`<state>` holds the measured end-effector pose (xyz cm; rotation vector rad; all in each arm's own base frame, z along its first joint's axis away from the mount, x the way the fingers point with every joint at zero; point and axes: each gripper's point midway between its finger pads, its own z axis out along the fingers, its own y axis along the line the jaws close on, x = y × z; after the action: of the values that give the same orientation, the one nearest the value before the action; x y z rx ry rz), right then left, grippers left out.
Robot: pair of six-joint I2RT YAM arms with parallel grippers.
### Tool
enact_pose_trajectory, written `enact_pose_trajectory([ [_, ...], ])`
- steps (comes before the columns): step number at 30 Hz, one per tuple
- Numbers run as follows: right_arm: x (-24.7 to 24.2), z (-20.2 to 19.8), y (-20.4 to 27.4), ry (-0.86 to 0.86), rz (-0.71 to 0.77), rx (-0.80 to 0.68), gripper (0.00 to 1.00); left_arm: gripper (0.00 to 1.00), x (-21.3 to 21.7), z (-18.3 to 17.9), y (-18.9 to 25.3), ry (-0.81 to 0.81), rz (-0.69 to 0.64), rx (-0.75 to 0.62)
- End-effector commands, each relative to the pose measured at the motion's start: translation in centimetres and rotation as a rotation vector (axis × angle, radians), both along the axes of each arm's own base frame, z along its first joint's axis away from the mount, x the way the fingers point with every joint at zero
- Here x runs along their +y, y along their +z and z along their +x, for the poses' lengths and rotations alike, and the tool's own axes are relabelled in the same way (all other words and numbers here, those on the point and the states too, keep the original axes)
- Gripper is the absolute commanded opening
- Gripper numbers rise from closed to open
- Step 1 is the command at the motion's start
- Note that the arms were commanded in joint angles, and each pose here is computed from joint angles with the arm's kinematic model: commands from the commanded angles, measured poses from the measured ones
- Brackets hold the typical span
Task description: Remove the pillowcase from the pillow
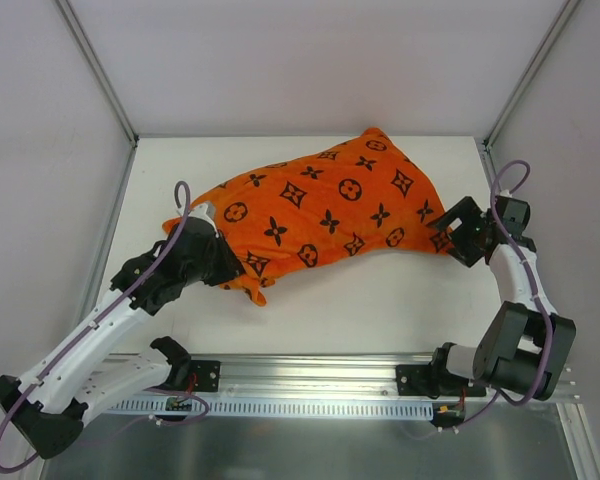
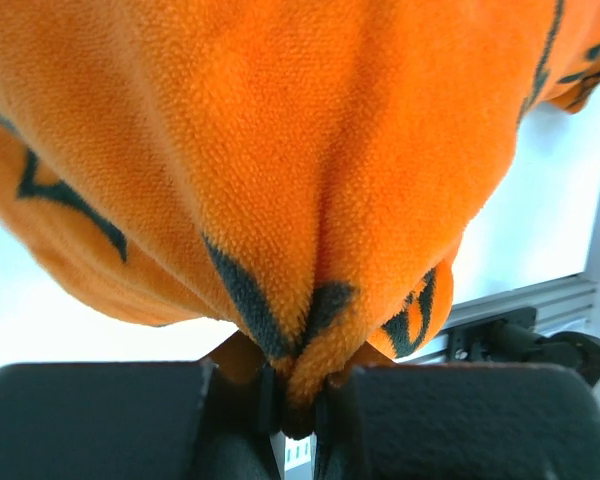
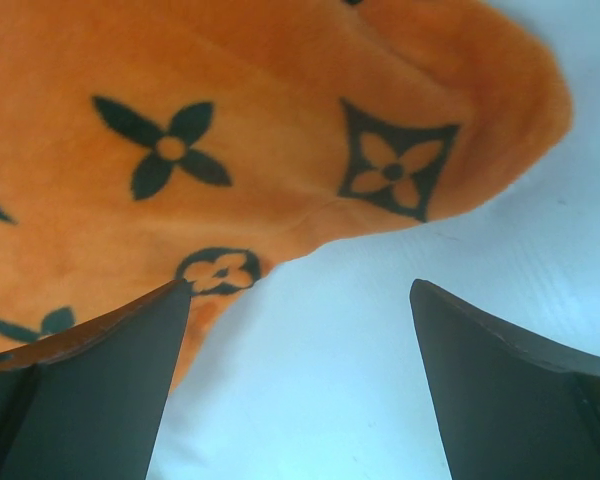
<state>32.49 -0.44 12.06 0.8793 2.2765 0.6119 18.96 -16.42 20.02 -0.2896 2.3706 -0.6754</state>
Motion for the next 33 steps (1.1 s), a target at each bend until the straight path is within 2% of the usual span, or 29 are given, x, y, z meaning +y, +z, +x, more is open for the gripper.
enact_pose_trajectory([
  [1,-2.4,0.6,-0.9,-0.072,-0.087,-0.002,0.96,0.0,0.5,1.4,3.2,0.022,0.007,-0.095],
  [5,-3.3,1.2,-3.2,-0.077,-0.105,0.069,0.96,0.0,0.8,1.5,4.0,0.022,0.018,-0.114],
  [10,-3.9,2.9,-4.1,-0.116,-0.082,0.086,0.96,0.0,1.0,1.7,4.4,0.025,0.032,-0.113],
  [17,-3.9,4.9,-5.7,-0.239,0.063,0.059,0.99,0.0,0.7,1.8,5.1,0.013,0.03,-0.12],
  [20,-4.1,6.3,-5.9,-0.277,0.097,-0.007,0.76,0.0,0.6,1.8,4.9,0.002,0.032,-0.112],
  [21,-4.2,6.8,-5.9,-0.285,0.102,-0.023,0.55,0.0,0.6,1.7,4.8,0.0,0.033,-0.111],
  [22,-4.3,7.1,-5.9,-0.285,0.106,-0.032,0.43,0.0,0.6,1.7,4.8,-0.001,0.033,-0.113],
  [23,-4.0,7.5,-5.8,-0.267,0.119,-0.048,0.19,0.0,0.6,1.6,5.0,-0.004,0.033,-0.12],
  [24,-3.9,7.8,-5.7,-0.262,0.131,-0.054,0.05,0.0,0.7,1.6,5.1,-0.005,0.032,-0.123],
  [25,-3.8,7.9,-5.2,-0.257,0.138,-0.065,0.01,0.0,0.7,1.6,5.3,-0.007,0.033,-0.127],
  [28,-3.7,7.9,-3.3,-0.25,0.124,-0.112,0.01,0.0,0.5,1.8,6.0,-0.036,0.042,-0.148],
  [33,-4.0,6.1,5.0,-0.249,0.044,-0.285,0.01,0.0,1.0,2.4,9.0,-0.054,0.081,-0.228],
])
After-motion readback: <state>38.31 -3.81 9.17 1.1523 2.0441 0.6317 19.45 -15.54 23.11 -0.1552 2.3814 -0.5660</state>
